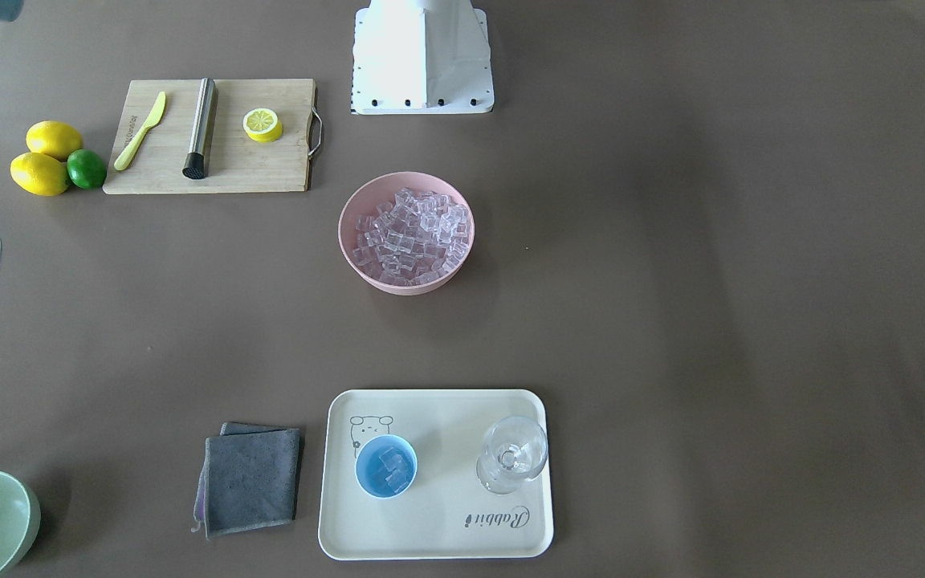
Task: Put ice in cup with scoop
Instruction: 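Carry the empty scoop back to its spot beside the table edge with the right gripper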
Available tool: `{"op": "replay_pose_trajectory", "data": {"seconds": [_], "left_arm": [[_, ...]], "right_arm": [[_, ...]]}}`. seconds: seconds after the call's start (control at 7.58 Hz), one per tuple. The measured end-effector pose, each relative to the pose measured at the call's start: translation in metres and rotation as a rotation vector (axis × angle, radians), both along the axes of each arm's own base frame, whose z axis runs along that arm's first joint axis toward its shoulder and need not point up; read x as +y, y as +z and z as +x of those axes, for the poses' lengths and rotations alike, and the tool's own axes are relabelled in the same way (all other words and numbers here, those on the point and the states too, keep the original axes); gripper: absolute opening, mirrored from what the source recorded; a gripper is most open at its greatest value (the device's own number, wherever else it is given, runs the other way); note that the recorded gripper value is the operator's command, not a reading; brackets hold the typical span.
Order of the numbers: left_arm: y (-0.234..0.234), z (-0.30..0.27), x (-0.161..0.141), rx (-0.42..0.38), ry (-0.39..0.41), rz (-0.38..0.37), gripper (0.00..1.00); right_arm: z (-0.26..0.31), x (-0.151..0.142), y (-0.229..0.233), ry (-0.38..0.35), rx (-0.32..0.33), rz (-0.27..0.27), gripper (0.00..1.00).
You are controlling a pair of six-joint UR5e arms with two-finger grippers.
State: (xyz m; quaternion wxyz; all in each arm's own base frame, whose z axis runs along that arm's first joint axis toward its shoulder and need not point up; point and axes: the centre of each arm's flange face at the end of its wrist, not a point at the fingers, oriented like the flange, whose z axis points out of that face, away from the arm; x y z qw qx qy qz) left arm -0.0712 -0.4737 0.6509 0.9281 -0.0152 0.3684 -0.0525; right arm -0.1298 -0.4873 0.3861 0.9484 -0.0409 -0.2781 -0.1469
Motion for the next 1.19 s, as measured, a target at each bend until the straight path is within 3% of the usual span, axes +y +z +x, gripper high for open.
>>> {"op": "replay_pose_trajectory", "data": {"seconds": [0.26,0.66,0.79,1.19], "left_arm": [[0.001,0.000,-0.001,0.000,0.000,0.015,0.98],[0.002,0.000,-0.001,0.000,-0.001,0.016,0.98],[0.002,0.000,-0.001,0.000,-0.001,0.015,0.98],[0.005,0.000,-0.001,0.000,-0.004,0.005,0.98]], "right_arm": [[0.011,0.028,0.083,0.159,-0.086,-0.038,0.00],[0.008,0.029,0.178,0.322,-0.165,-0.082,0.00],[0.003,0.027,0.196,0.340,-0.177,-0.089,0.00],[-0.026,0.027,0.223,0.294,-0.208,-0.146,0.00]]}}
